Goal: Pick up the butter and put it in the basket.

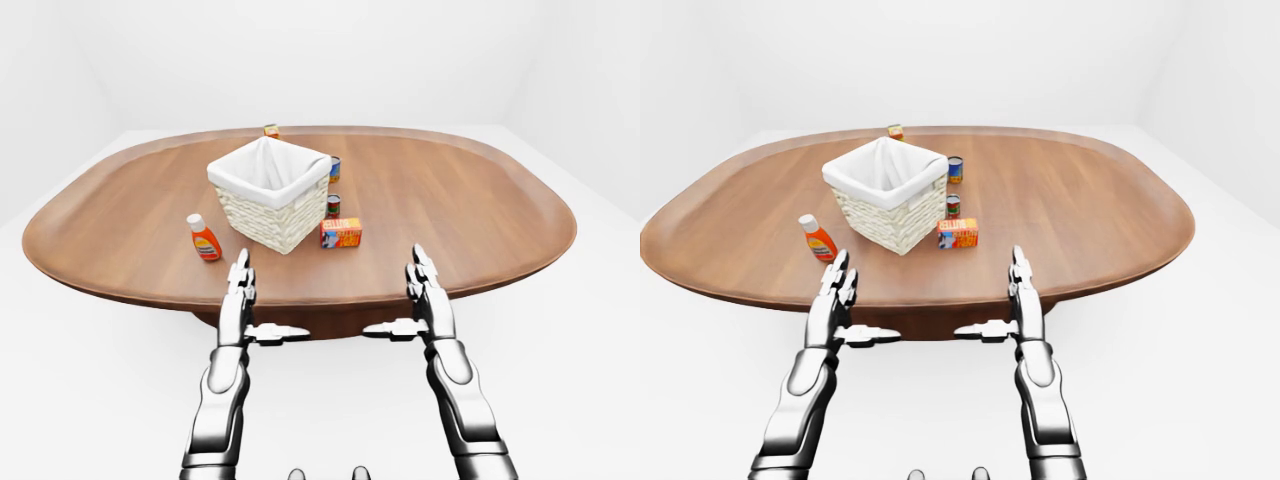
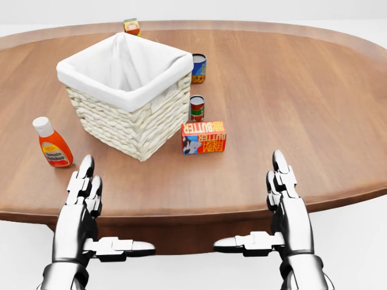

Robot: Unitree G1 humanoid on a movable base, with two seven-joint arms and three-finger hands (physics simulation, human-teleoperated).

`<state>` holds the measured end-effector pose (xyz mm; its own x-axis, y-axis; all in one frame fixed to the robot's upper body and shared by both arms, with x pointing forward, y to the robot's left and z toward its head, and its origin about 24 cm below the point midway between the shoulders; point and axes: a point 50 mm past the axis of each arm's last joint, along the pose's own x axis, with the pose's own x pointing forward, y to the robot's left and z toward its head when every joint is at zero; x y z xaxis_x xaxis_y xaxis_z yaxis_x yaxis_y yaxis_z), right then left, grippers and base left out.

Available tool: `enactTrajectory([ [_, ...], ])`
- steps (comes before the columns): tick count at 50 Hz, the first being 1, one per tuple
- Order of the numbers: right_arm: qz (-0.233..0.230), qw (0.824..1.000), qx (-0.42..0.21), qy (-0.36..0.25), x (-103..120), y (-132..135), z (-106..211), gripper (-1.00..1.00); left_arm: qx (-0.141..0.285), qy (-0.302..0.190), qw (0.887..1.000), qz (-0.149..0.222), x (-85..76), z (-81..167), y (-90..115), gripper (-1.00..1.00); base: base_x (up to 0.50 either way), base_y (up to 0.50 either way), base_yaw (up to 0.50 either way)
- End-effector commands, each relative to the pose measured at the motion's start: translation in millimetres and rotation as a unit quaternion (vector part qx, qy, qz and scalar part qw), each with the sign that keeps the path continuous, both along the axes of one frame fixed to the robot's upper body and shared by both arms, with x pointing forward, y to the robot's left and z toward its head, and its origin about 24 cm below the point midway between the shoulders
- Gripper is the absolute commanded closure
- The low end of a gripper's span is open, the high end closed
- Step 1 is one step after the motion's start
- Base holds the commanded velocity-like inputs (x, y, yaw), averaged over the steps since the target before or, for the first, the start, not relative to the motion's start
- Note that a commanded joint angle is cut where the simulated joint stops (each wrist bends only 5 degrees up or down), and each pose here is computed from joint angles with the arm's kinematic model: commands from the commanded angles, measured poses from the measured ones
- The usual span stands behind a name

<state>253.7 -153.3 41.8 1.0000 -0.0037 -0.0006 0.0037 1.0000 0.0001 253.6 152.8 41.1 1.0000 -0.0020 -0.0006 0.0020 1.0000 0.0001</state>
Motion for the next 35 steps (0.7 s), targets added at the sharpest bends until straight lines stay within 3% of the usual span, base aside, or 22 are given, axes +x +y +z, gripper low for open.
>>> enactTrajectory([
  [1, -0.006, 1.000, 0.000, 0.002, -0.4, -7.6, 1.1, -1.00, 0.001, 0.003, 1.000, -0.007, -0.9, -3.8, 6.1, -1.00, 0.00, 0.00, 0.00],
  [15, -0.002, 1.000, 0.002, 0.007, -0.5, -5.8, -1.2, -1.00, -0.002, 0.006, 1.000, -0.015, -4.7, -4.1, 4.9, -1.00, 0.00, 0.00, 0.00],
  [35, -0.003, 1.000, -0.002, 0.004, -2.2, -6.1, 0.1, -1.00, -0.005, 0.009, 1.000, -0.020, -6.5, -2.8, 4.5, -1.00, 0.01, 0.50, 0.00],
])
